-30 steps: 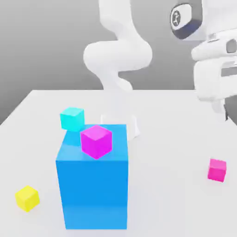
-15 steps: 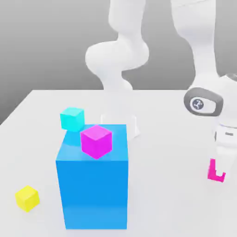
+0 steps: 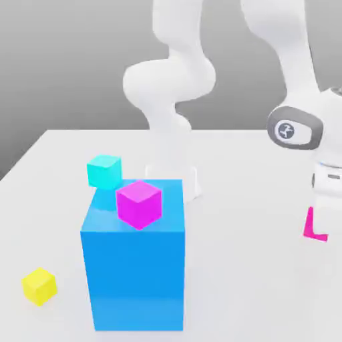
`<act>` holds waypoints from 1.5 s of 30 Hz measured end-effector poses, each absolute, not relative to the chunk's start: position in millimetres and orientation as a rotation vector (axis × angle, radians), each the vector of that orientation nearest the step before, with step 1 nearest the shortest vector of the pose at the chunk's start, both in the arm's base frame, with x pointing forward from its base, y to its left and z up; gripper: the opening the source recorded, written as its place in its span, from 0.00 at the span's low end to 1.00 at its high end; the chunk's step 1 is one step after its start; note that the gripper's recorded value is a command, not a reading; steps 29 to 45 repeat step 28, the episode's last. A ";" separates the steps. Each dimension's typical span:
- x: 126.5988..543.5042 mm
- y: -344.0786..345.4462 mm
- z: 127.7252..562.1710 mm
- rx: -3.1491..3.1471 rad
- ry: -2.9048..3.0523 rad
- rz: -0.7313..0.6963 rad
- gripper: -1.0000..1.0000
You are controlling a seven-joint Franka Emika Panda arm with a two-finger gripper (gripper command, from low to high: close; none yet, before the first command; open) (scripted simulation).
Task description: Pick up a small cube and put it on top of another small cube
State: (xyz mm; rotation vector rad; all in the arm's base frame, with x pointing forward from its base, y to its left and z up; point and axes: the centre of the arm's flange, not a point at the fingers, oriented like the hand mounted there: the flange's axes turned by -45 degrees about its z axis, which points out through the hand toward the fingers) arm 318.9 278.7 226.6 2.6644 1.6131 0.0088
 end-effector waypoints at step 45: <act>325.7 -120.6 403.4 3.094 0.570 0.001 1.00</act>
